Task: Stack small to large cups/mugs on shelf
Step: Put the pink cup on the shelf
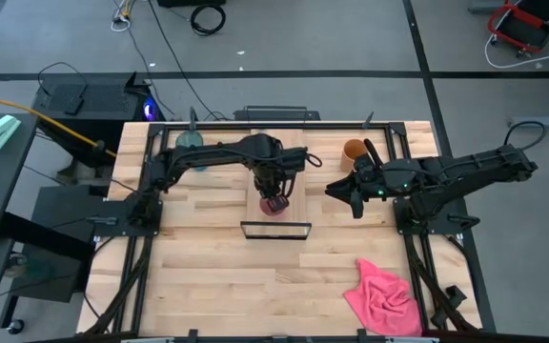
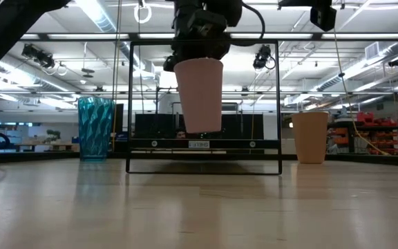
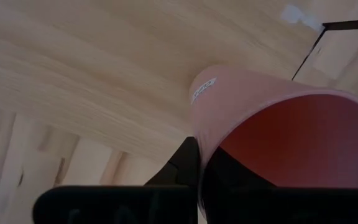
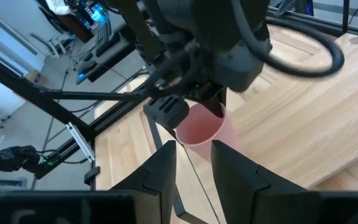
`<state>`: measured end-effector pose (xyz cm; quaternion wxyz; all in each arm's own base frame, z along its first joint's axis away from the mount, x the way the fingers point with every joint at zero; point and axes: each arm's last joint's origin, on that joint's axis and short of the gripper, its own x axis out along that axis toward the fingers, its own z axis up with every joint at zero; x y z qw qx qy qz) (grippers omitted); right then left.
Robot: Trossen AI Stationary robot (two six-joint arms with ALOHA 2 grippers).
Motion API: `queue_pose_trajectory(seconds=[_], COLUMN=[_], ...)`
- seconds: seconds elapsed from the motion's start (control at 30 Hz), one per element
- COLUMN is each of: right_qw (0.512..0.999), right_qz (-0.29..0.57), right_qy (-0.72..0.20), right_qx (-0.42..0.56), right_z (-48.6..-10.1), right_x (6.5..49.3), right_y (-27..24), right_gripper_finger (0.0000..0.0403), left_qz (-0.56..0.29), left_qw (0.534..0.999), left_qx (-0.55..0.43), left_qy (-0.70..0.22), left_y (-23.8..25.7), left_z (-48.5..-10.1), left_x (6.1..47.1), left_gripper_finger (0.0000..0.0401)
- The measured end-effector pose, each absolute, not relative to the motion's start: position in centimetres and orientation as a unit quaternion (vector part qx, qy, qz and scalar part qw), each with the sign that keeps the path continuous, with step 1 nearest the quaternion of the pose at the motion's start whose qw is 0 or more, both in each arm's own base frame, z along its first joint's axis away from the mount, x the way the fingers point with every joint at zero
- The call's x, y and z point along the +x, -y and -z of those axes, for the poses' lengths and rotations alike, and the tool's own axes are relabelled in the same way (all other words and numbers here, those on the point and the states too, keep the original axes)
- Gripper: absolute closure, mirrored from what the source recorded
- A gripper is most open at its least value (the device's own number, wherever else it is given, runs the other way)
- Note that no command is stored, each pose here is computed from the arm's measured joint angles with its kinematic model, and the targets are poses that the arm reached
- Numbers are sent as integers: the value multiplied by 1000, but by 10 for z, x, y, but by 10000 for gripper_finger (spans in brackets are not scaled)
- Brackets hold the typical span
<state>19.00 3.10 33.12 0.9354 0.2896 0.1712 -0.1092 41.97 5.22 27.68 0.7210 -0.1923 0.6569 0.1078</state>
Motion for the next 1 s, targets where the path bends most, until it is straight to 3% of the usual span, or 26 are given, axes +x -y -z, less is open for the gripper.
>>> queue_pose_trajectory(seconds=[0.4, 1.0], right_qw=[936, 936], right_qz=[110, 109], right_qy=[-174, -174], right_qx=[286, 285], right_z=[-331, -331], right_x=[190, 190], right_y=[-31, -31], right_gripper_finger=[294, 294], left_qz=[-105, -95], left_qw=[705, 713], left_qx=[-185, -195], left_qy=[-676, -667], left_y=[-48, -51], left_z=[-265, -265], left_x=[423, 425], left_gripper_finger=[393, 356])
